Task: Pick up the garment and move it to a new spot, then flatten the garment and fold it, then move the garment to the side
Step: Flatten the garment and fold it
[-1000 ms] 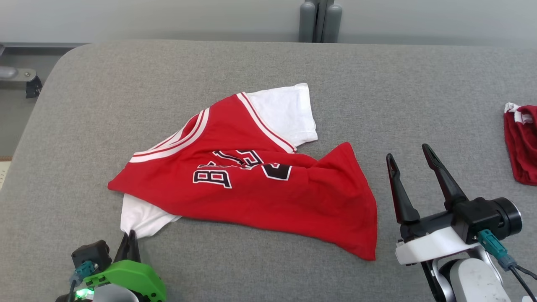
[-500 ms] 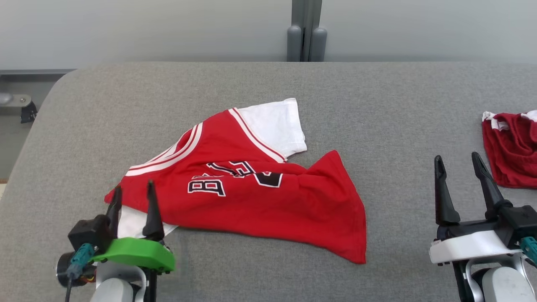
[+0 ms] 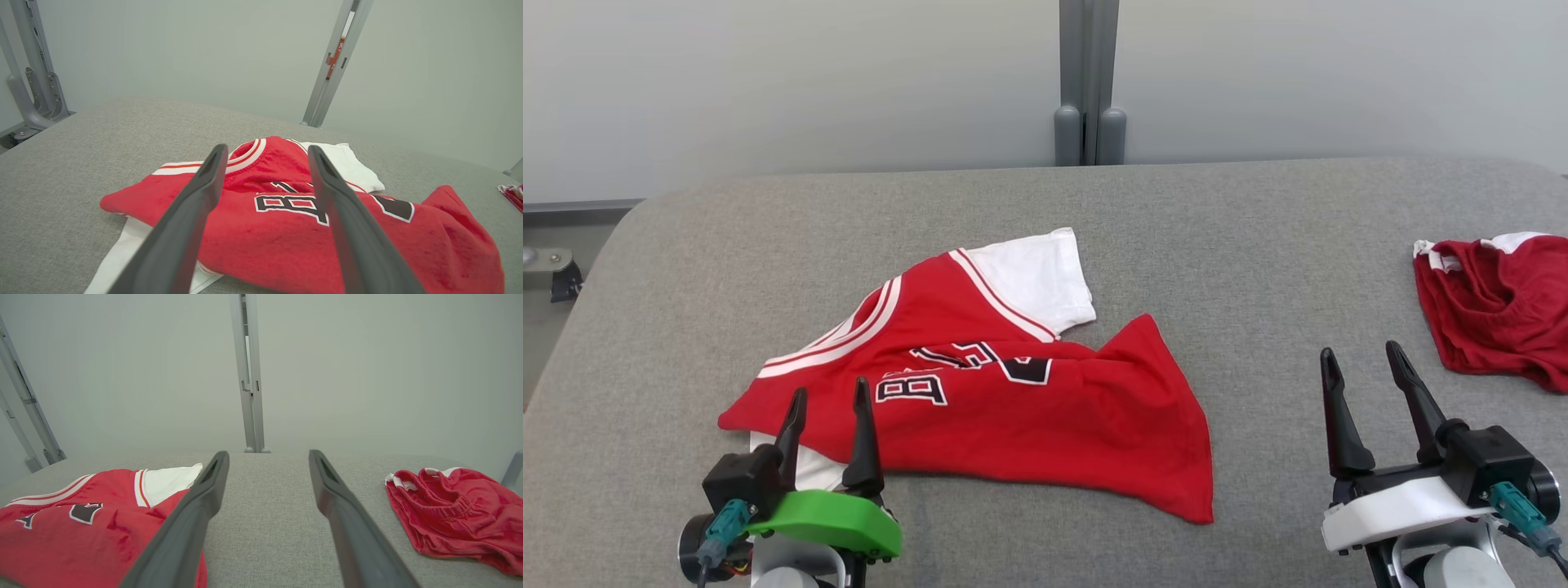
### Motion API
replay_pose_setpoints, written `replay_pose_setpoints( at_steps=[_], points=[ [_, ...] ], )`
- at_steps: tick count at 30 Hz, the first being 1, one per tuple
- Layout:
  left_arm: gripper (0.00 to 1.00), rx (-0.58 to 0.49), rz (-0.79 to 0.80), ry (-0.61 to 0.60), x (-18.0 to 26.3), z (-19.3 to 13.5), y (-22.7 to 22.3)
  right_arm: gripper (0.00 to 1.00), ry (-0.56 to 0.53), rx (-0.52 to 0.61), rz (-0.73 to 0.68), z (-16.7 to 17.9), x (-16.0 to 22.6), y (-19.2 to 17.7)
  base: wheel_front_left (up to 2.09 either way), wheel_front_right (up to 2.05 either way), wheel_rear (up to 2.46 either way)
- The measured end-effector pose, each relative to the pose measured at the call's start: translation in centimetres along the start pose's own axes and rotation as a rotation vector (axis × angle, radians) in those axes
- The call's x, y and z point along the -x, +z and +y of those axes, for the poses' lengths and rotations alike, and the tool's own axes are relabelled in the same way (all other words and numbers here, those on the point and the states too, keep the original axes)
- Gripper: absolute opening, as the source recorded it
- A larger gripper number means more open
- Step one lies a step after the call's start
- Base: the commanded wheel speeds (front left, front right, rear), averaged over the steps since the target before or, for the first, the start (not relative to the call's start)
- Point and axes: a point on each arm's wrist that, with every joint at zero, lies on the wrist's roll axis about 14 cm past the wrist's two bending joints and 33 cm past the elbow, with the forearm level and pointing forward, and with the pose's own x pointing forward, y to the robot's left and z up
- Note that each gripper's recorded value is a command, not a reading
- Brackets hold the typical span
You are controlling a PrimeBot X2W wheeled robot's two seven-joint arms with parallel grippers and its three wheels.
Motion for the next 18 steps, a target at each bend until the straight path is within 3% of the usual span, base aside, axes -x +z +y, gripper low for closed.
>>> replay_pose_setpoints(
  at_steps=[18],
  points=[
    [1.0,-0.027,0.009,0.0,0.8,0.0,-0.48,1.0,0.006,-0.023,0.018,0.4,0.51,-0.5,0.0,0.0,0.0]
  ],
)
